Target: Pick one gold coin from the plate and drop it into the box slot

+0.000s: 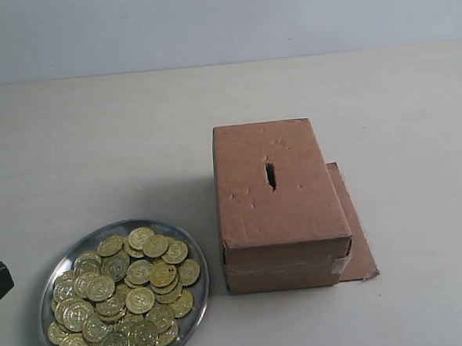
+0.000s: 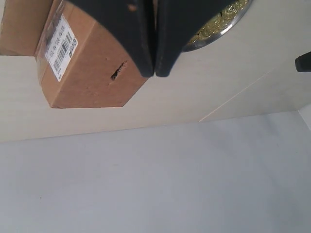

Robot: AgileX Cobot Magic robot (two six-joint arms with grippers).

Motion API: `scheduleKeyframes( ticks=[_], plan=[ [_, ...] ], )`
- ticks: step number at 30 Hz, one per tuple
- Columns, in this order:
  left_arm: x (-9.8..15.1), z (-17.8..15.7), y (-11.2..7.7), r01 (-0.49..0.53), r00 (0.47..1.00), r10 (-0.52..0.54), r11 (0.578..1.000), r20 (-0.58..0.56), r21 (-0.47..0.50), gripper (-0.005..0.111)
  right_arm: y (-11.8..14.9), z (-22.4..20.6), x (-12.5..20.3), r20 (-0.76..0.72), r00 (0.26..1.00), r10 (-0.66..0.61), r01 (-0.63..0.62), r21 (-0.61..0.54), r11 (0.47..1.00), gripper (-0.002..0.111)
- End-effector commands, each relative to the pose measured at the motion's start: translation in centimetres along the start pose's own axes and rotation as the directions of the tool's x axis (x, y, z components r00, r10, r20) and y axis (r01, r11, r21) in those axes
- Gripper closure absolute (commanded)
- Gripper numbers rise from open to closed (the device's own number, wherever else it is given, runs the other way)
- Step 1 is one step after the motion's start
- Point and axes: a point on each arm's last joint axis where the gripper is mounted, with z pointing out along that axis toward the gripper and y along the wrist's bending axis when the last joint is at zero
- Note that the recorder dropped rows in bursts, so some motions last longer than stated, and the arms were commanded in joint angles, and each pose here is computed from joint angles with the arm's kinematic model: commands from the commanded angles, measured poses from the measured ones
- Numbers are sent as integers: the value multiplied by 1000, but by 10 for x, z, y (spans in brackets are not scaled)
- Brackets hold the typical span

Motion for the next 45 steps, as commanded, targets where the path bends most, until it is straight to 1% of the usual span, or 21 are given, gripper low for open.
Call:
scheduleKeyframes(
  ticks=[1, 3, 5, 9, 13, 17, 23, 25, 27, 29, 33, 38, 40, 43, 45],
  plan=[
    [1, 0, 0, -2, 1000, 2, 1000, 3, -2, 107, -1, 0, 1, -1, 1000, -12, 12, 12, 1000, 108],
    [1, 0, 0, -2, 1000, 2, 1000, 3, -2, 107, -3, 0, 2, -12, 998, -68, 68, 30, 997, 108],
    [1, 0, 0, -2, 1000, 2, 1000, 3, -2, 107, -6, 0, 3, -17, 995, -98, 99, 75, 992, 108],
    [1, 0, 0, -2, 1000, 2, 1000, 3, -2, 107, -15, -3, -1, 33, 992, -119, 107, 245, 964, 108],
    [1, 0, 0, -2, 1000, 2, 1000, 3, -2, 107, -23, -6, -5, 64, 986, -157, 119, 393, 912, 108],
    [1, 0, 0, -2, 1000, 2, 1000, 3, -2, 107, -29, -10, -7, 95, 981, -171, 100, 510, 854, 108],
    [1, 0, 0, -2, 1000, 2, 1000, 3, -2, 107, -35, -15, -10, 117, 973, -196, 81, 626, 775, 108],
    [1, 0, 0, -2, 1000, 2, 1000, 3, -2, 107, -36, -16, -10, 103, 969, -224, 103, 655, 749, 108],
    [1, 0, 0, -2, 1000, 2, 1000, 3, -2, 107, -37, -17, -10, 69, 966, -249, 141, 666, 732, 108],
    [1, 0, 0, -2, 1000, 2, 1000, 3, -2, 107, -39, -18, -8, 51, 971, -234, 138, 681, 719, 108],
    [1, 0, 0, -2, 1000, 2, 1000, 3, -2, 107, -39, -18, -8, 42, 970, -238, 146, 684, 715, 108],
    [1, 0, 0, -2, 1000, 2, 1000, 3, -2, 107, -42, -20, -4, -16, 971, -237, 178, 710, 681, 108],
    [1, 0, 0, -2, 1000, 2, 1000, 1, -2, 107, -42, -19, -2, -51, 969, -240, 207, 695, 689, 108],
    [1, 0, 0, -2, 1000, 2, 1000, 1, -2, 107, -39, -16, 1, -130, 949, -287, 301, 647, 701, 108],
    [1, 0, 0, -2, 1000, 2, 1000, 1, -2, 107, -38, -15, 3, -153, 944, -293, 322, 628, 709, 108]
  ],
)
